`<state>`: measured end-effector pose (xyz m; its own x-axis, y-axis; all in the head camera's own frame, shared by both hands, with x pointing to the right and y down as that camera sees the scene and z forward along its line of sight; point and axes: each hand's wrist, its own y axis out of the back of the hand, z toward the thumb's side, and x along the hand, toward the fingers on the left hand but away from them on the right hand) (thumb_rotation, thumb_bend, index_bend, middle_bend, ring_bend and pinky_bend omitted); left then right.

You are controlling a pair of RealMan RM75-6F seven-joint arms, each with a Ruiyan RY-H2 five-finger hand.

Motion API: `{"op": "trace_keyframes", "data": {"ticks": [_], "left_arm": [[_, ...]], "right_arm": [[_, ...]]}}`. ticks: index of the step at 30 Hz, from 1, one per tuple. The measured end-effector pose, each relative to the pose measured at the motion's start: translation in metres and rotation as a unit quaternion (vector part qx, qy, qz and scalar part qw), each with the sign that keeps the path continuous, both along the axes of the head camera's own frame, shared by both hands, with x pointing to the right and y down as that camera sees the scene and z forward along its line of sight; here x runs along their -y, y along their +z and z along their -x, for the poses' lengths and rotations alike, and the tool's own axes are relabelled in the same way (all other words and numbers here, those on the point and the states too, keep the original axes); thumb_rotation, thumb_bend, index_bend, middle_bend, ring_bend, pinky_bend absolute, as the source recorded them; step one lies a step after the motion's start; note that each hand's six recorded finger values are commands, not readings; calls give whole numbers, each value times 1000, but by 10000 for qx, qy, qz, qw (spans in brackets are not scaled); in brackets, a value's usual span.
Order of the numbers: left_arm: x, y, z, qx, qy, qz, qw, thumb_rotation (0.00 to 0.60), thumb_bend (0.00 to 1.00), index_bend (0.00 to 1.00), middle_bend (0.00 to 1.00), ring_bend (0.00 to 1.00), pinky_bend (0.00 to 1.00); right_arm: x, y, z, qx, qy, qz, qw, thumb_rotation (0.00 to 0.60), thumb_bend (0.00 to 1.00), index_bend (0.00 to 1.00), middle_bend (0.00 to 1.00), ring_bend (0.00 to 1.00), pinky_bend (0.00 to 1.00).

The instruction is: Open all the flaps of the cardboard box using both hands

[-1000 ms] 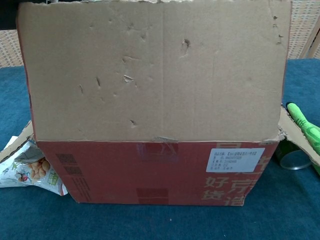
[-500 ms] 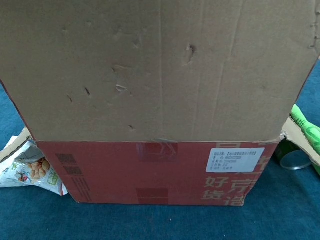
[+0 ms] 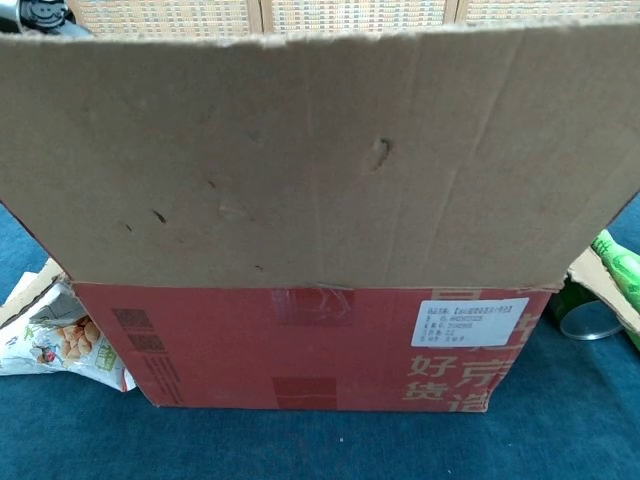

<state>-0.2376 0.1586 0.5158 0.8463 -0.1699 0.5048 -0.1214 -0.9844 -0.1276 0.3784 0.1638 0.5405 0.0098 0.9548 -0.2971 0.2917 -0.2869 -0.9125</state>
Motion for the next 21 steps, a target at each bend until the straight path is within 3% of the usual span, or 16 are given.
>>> {"op": "trace_keyframes", "data": {"ticks": [9,21], "left_arm": [[-13,-1,-1,51,304,56,9995,153,37,457,0,0,0],[1,-10,5,-11,-17,-340,9994,152,38,457,0,0,0]], "right_arm": [[-1,-1,-1,1,9,-5,10000,600,852,221,139,0,0],[0,0,-1,8,4,8,10000,600,853,221,139,0,0]]}}
